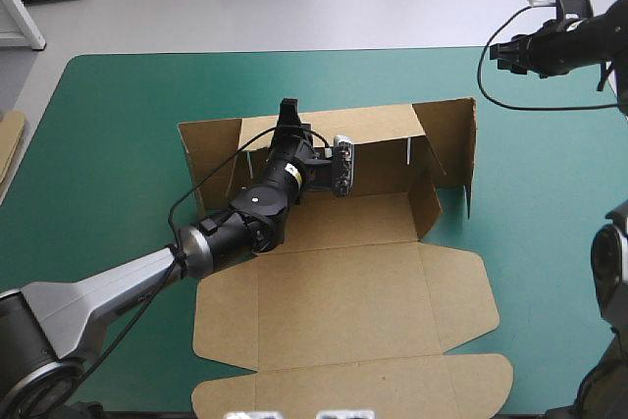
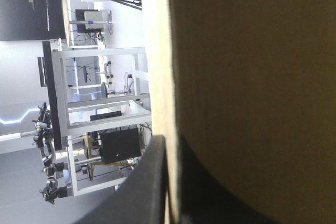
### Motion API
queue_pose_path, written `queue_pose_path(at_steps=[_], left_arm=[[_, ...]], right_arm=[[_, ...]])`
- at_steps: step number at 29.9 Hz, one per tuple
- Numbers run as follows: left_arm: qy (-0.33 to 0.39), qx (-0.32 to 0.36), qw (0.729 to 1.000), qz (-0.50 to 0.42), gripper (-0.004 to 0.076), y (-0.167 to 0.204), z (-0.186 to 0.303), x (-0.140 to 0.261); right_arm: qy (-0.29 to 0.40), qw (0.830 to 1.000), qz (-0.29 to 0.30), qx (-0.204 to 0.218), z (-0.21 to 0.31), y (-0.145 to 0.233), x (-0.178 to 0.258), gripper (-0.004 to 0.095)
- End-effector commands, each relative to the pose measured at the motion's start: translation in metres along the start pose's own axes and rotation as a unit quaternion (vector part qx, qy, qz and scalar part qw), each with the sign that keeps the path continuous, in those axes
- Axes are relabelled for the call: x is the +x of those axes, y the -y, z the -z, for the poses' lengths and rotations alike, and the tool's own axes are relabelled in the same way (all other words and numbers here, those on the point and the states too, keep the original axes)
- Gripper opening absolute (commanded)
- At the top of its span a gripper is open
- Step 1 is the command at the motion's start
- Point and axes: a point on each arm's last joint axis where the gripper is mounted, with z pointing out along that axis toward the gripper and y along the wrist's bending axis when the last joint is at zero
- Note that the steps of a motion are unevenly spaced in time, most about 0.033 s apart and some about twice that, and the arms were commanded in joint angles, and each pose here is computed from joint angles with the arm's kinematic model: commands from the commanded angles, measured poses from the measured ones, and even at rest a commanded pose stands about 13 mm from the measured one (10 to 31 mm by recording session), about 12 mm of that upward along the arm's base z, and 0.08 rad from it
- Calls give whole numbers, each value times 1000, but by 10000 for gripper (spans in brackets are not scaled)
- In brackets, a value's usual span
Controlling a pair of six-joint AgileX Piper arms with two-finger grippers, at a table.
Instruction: Fold the box
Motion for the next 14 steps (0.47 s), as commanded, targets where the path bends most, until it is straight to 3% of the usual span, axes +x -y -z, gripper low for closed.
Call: queue_pose_path(at_steps=[1,6,14], left_arm=[[23,-36,999,-8,-8,-18,14,-4],[28,-71,996,-51,-9,-24,14,-6],[30,-93,993,-61,-8,-23,9,-9]], right_arm=[[34,999,15,-17,6,-15,-20,441],[4,998,69,0,-27,-44,-16,439],[-47,997,59,3,-52,-51,-5,439]])
